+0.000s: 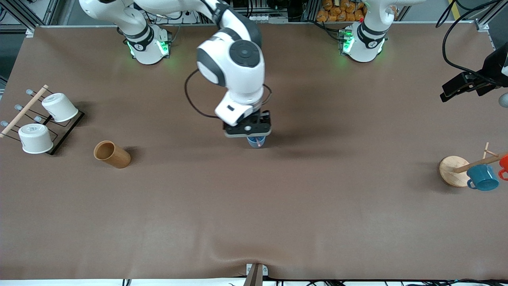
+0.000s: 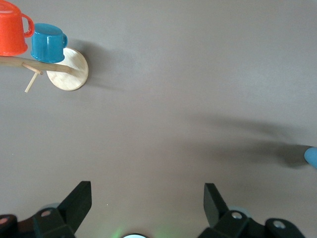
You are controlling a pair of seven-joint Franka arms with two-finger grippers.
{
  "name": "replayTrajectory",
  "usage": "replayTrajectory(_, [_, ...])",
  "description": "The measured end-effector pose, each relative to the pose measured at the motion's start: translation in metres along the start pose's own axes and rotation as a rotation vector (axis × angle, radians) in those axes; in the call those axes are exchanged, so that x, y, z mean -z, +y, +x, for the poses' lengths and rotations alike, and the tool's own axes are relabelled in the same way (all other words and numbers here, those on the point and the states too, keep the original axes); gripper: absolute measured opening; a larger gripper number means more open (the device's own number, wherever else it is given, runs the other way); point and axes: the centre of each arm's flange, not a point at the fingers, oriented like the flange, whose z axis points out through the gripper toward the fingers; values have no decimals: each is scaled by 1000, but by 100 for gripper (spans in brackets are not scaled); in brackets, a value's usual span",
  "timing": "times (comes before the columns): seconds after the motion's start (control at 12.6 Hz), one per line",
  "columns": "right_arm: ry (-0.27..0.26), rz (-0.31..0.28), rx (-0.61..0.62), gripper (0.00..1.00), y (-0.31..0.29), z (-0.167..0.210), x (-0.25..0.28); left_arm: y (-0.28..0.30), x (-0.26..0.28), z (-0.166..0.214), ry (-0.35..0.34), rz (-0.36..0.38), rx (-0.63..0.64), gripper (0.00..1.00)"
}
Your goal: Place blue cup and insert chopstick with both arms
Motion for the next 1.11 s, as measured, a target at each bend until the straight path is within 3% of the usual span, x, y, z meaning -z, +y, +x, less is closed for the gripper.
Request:
replayTrajectory(0.24, [-39, -32, 98, 100, 91, 33, 38, 0, 0, 0, 1, 0, 0, 100])
replayTrajectory(0.47, [-115, -46, 125, 100, 220, 60, 70, 1, 1, 0, 1, 0, -3, 100])
replayTrajectory(0.71, [-169, 75, 119, 100, 393, 79, 75, 3, 1, -1, 1, 0, -6, 100])
replayTrajectory(0.87, [-191, 115, 74, 100, 476, 68, 81, 5, 0, -1, 0, 0, -11, 100])
replayTrajectory(1.11, [-178, 111, 41, 100, 494, 28, 121, 7, -1, -1, -2, 1, -13, 100])
